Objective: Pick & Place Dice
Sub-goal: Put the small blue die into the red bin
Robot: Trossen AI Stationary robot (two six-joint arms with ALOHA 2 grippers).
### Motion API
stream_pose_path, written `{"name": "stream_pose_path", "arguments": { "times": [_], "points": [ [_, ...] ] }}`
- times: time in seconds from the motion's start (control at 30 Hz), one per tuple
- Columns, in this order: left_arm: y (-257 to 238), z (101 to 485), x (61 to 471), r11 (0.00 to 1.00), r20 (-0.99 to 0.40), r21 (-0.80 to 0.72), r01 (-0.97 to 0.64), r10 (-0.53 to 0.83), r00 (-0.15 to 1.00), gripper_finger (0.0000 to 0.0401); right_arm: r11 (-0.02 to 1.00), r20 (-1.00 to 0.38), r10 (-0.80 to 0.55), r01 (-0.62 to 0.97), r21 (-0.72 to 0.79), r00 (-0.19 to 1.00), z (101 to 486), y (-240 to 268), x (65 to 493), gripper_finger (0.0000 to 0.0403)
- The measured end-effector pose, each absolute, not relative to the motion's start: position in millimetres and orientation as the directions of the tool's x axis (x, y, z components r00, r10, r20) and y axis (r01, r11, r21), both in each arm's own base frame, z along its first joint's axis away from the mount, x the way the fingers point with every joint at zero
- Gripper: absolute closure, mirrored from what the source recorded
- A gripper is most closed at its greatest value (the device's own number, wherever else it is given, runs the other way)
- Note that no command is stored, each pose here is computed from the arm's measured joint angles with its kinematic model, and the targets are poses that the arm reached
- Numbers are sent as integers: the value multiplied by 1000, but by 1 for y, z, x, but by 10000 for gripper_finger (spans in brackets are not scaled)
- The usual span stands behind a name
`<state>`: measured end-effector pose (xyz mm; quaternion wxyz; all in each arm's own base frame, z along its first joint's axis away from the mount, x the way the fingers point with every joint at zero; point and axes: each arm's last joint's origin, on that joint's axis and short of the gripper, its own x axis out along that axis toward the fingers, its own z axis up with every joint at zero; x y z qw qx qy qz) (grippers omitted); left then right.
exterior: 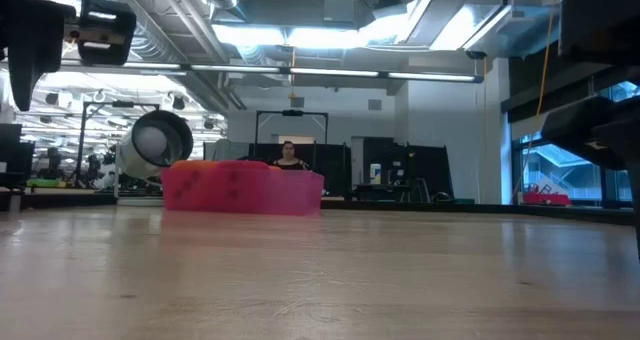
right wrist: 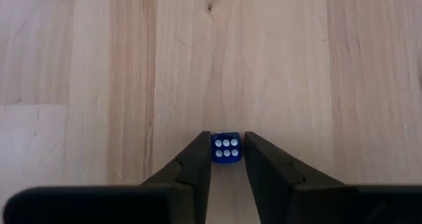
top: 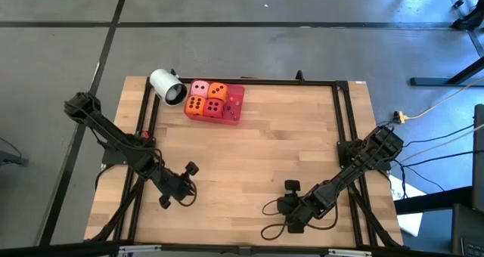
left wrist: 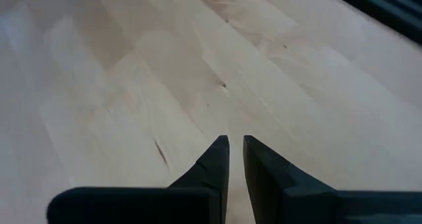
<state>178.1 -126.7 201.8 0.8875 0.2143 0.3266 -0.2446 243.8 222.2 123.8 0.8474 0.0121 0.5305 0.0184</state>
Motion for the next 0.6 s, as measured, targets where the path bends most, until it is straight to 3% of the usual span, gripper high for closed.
{"name": "stream_pose_path", "arguments": {
  "times": [0.17, 0.3, 0.47, 0.6],
  "points": [
    [-126, 201, 178, 872, -689, 93, 480, -292, 664, 359, 999, -887, 24, 16, 35, 461, 124, 222, 245, 324],
    [-126, 201, 178, 900, -688, 48, 434, -285, 667, 359, 998, -818, -48, 68, -11, 573, 127, 219, 254, 325],
    [-126, 201, 178, 906, -688, 39, 422, -282, 669, 363, 972, -644, -237, 178, -156, 727, 136, 205, 276, 326],
    [-125, 202, 178, 906, -683, 77, 417, -256, 684, 362, 873, -409, -482, 384, -301, 775, 150, 176, 306, 326]
  ]
}}
